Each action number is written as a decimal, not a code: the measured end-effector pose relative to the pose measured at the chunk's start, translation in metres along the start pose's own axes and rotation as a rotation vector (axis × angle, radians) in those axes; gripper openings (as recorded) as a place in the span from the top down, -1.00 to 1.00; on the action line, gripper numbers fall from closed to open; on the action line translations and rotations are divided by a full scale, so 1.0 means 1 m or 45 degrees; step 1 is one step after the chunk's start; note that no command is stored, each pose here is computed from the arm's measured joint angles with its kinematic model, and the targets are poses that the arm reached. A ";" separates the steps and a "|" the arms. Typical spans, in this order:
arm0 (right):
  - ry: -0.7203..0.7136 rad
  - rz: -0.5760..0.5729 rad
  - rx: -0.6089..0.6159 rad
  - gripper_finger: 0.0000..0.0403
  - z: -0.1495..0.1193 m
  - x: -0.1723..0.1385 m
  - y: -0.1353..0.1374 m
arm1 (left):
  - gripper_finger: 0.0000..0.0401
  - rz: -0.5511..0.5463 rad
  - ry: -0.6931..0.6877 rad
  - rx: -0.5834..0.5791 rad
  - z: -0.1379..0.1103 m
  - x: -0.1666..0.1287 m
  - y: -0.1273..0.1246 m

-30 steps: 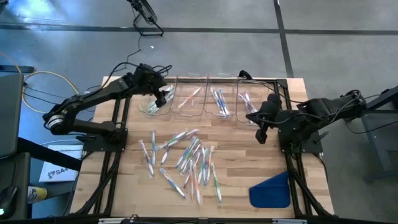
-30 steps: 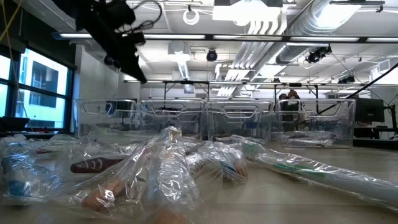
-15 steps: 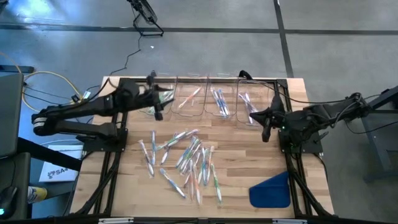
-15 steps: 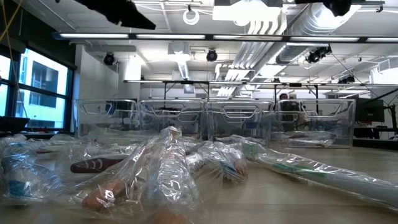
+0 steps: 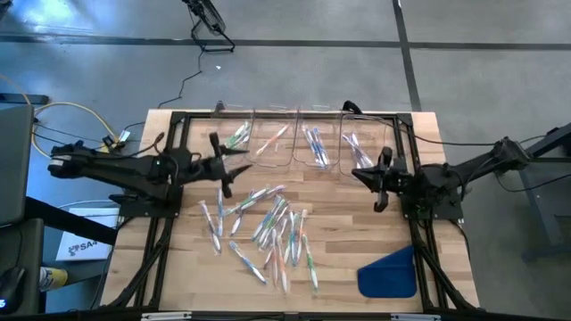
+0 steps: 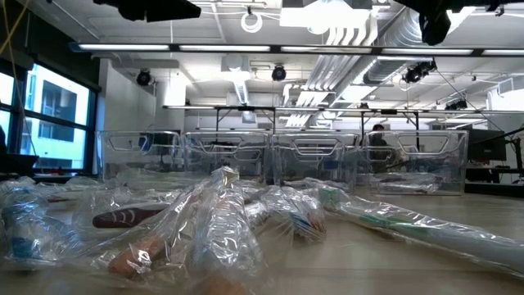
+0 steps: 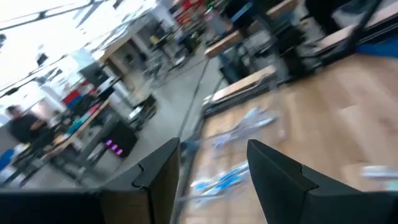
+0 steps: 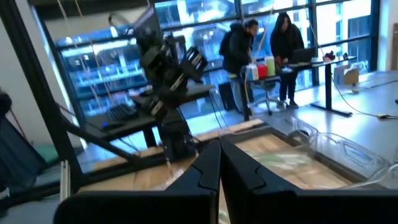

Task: Pick & Place Toothbrushes
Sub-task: Put the green toothbrush into the left transparent bin

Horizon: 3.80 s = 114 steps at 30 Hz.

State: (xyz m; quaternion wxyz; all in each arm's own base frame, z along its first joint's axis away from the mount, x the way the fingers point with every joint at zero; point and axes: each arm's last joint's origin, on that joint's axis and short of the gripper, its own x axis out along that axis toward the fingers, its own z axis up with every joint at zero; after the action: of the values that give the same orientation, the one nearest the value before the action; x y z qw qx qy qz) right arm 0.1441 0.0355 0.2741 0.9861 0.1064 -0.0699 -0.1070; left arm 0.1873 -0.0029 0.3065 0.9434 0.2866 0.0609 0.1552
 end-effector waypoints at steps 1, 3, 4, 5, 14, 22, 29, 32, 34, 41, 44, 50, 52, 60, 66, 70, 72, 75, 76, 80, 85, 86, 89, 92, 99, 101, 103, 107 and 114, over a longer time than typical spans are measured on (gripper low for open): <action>-0.010 0.001 0.007 0.99 -0.004 0.000 -0.001 | 0.09 -0.019 -0.012 0.002 -0.001 0.000 -0.005; -0.006 0.000 0.012 0.99 -0.014 0.001 -0.002 | 0.09 -0.057 -0.024 0.028 -0.003 -0.001 -0.013; -0.009 0.000 0.019 0.99 -0.018 0.001 -0.002 | 0.09 -0.072 -0.028 0.038 -0.003 -0.001 -0.016; -0.008 0.001 0.028 0.99 -0.022 0.001 -0.003 | 0.09 -0.084 -0.033 0.041 -0.003 -0.002 -0.018; 0.084 -0.018 0.085 0.99 -0.046 0.004 -0.004 | 0.09 -0.190 0.012 0.077 -0.006 -0.007 -0.029; 0.093 -0.049 -0.031 0.99 -0.048 0.007 -0.006 | 0.09 -0.196 0.021 0.086 -0.007 -0.006 -0.029; 0.019 -0.055 0.018 0.99 -0.042 0.008 -0.007 | 0.09 -0.194 0.022 0.043 -0.007 -0.006 -0.029; 0.009 -0.052 0.025 0.99 -0.041 0.008 -0.006 | 0.09 -0.195 0.026 0.006 -0.007 -0.006 -0.029; 0.011 -0.043 0.025 0.99 -0.041 0.008 -0.006 | 0.09 -0.199 0.034 -0.006 -0.008 -0.006 -0.030; 0.015 -0.032 0.000 0.99 -0.042 0.009 -0.006 | 0.09 -0.237 0.069 0.013 -0.011 -0.007 -0.032; 0.015 -0.029 -0.069 0.99 -0.042 0.009 -0.006 | 0.09 -0.243 0.069 0.038 -0.011 -0.007 -0.032; 0.012 0.000 -0.109 0.99 -0.041 0.009 -0.005 | 0.09 -0.277 0.039 0.047 -0.010 -0.007 -0.033; 0.012 -0.001 -0.107 0.99 -0.041 0.009 -0.005 | 0.09 -0.315 0.016 0.043 -0.010 -0.007 -0.034; 0.012 -0.001 -0.105 0.99 -0.041 0.009 -0.005 | 0.09 -0.356 -0.001 0.023 -0.009 -0.008 -0.035; 0.027 -0.004 -0.114 0.99 -0.042 0.009 -0.005 | 0.09 -0.356 0.000 0.013 -0.009 -0.008 -0.035; 0.027 -0.004 -0.113 0.99 -0.042 0.009 -0.005 | 0.09 -0.380 -0.016 0.010 -0.009 -0.008 -0.035; 0.026 -0.004 -0.113 0.99 -0.042 0.009 -0.005 | 0.09 -0.413 -0.042 0.004 -0.008 -0.008 -0.036; 0.026 -0.004 -0.119 0.99 -0.042 0.009 -0.005 | 0.09 -0.473 -0.094 -0.007 -0.006 -0.008 -0.036; 0.026 -0.004 -0.119 0.99 -0.042 0.009 -0.005 | 0.09 -0.487 -0.109 -0.010 -0.005 -0.008 -0.036; 0.028 -0.004 -0.122 0.99 -0.042 0.009 -0.005 | 0.09 -0.503 -0.121 -0.012 -0.005 -0.009 -0.037; 0.028 -0.004 -0.123 0.99 -0.042 0.009 -0.005 | 0.09 -0.500 -0.121 -0.011 -0.005 -0.009 -0.037; 0.028 -0.005 -0.124 0.99 -0.042 0.009 -0.005 | 0.09 -0.497 -0.126 -0.006 -0.004 -0.009 -0.036; 0.029 0.000 -0.119 0.99 -0.042 0.009 -0.005 | 0.09 -0.469 -0.175 0.025 -0.001 -0.008 -0.034; 0.035 0.050 -0.120 0.99 -0.043 0.009 -0.004 | 0.09 -0.441 -0.218 0.040 0.002 -0.008 -0.033; 0.038 0.066 -0.115 0.99 -0.043 0.009 -0.004 | 0.09 -0.430 -0.233 0.039 0.003 -0.008 -0.032; 0.037 0.066 -0.114 0.99 -0.043 0.009 -0.004 | 0.09 -0.429 -0.231 0.039 0.003 -0.008 -0.032; 0.037 0.066 -0.115 0.99 -0.043 0.009 -0.004 | 0.09 -0.429 -0.231 0.039 0.003 -0.008 -0.032; 0.037 0.067 -0.149 0.99 -0.043 0.009 -0.004 | 0.09 -0.429 -0.230 0.040 0.003 -0.008 -0.032; 0.046 0.066 -0.162 0.99 -0.043 0.009 -0.004 | 0.09 -0.429 -0.233 0.100 0.002 -0.008 -0.032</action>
State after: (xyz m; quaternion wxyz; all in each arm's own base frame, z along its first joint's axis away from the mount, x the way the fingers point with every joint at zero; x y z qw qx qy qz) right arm 0.1587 0.0383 0.2322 0.9944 0.0436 -0.0477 -0.0838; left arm 0.1886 -0.0321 0.2908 0.9457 0.3220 0.0279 -0.0340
